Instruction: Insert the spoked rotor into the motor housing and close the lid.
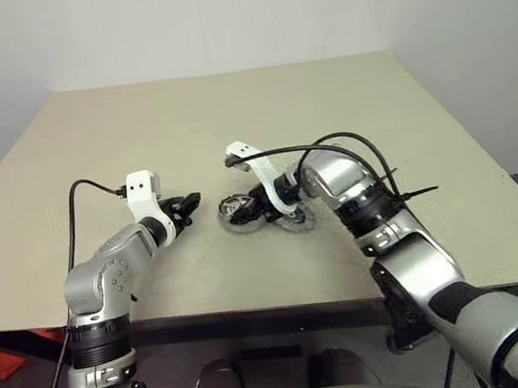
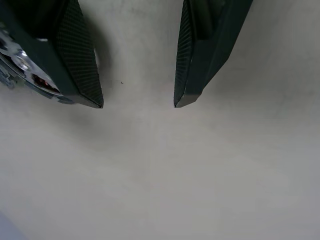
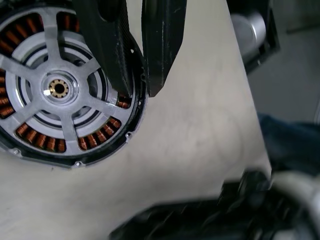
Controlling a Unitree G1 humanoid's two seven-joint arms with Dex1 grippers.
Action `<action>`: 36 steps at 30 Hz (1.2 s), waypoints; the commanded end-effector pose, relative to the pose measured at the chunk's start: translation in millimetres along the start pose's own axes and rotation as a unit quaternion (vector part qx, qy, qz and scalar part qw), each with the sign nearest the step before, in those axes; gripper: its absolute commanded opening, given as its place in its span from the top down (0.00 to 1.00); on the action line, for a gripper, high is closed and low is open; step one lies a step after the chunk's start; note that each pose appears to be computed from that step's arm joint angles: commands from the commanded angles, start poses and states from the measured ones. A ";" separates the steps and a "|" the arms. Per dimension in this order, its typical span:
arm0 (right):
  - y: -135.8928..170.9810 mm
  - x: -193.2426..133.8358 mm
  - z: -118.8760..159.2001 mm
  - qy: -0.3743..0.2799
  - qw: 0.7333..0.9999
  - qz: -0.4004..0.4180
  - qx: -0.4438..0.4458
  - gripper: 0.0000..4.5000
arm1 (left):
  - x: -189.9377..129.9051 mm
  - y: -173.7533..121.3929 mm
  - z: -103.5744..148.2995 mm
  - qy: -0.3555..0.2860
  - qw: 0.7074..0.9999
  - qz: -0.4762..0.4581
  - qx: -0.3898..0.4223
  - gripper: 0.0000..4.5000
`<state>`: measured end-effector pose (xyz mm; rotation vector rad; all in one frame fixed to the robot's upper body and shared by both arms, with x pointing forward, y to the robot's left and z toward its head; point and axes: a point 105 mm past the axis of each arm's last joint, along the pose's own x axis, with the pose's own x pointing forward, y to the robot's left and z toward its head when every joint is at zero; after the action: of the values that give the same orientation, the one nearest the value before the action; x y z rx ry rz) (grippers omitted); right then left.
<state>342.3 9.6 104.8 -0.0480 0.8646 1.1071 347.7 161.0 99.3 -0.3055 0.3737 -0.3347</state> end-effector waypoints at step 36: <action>-65.7 -70.9 23.9 -0.178 0.962 -0.112 0.176 0.42 | -1.9 -41.6 8.9 0.030 0.989 -0.143 -0.027 0.47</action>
<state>393.0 -50.2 139.8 0.2939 0.7010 0.7665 337.0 133.9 107.1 -0.4180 0.4387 -0.5615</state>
